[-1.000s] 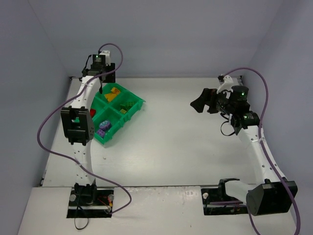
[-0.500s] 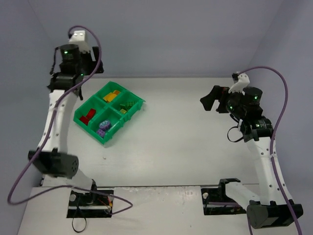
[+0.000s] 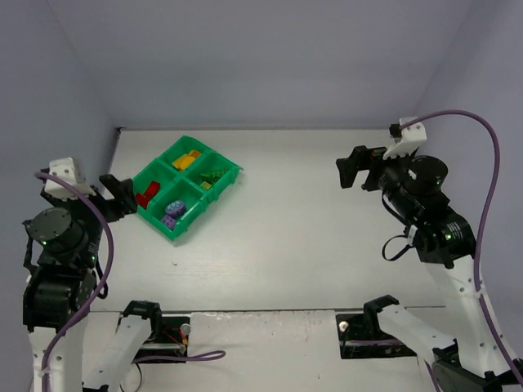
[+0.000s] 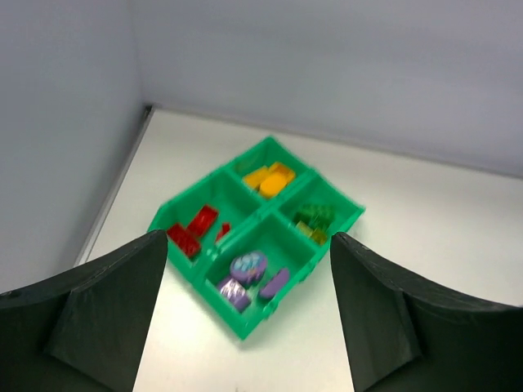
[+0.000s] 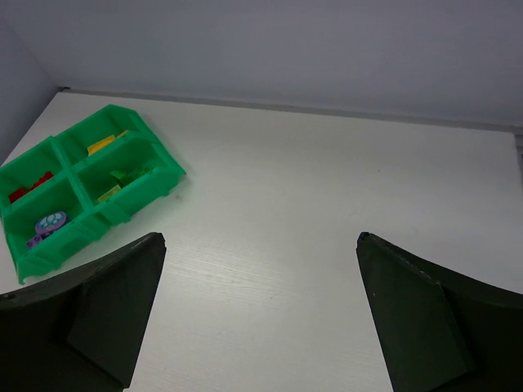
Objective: Sort the legos into containers by color
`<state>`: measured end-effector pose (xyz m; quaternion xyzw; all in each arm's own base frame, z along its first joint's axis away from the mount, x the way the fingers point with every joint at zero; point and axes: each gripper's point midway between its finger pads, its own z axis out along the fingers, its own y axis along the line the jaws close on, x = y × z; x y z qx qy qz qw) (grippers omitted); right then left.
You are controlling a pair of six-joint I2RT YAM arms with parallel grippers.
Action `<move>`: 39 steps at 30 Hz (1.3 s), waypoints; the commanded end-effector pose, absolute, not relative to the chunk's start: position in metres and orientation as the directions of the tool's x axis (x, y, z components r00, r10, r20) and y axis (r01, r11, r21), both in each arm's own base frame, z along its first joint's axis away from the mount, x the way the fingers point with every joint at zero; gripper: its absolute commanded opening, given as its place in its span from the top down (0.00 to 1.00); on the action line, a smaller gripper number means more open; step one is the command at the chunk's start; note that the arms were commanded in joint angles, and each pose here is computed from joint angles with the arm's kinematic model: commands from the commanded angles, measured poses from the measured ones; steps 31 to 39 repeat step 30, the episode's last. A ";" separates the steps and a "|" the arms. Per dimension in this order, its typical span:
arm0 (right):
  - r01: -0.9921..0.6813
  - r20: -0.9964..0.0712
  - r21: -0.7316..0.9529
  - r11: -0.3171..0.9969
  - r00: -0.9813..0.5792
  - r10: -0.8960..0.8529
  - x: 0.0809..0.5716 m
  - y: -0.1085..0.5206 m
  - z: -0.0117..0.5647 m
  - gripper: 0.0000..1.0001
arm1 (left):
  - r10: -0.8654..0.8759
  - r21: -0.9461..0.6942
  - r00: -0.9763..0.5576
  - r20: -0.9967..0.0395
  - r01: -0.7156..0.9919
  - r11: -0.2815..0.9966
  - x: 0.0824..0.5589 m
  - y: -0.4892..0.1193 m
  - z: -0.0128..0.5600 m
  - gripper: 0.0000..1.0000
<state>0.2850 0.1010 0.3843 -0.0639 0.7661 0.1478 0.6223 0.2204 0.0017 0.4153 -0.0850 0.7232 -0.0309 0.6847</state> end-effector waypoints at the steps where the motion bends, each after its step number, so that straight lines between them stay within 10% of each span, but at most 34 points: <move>1: -0.173 -0.989 0.102 0.980 -0.119 0.082 0.284 0.079 0.405 0.00 | -0.176 -0.156 -0.124 -0.976 -0.161 0.975 0.213 0.013 0.382 0.26; 6: -0.174 -0.984 0.131 0.976 -0.143 0.106 0.278 0.080 0.389 0.00 | -0.188 -0.167 -0.100 -0.977 -0.195 0.967 0.185 0.021 0.374 0.26; 8: -0.184 -0.983 0.143 0.972 -0.137 0.118 0.275 0.081 0.387 0.00 | -0.193 -0.168 -0.113 -0.975 -0.201 0.965 0.181 0.022 0.367 0.05; 39: -0.216 -0.984 0.167 0.962 -0.103 0.148 0.276 0.088 0.397 0.00 | -0.227 -0.191 -0.155 -0.962 -0.217 0.957 0.182 0.020 0.351 0.04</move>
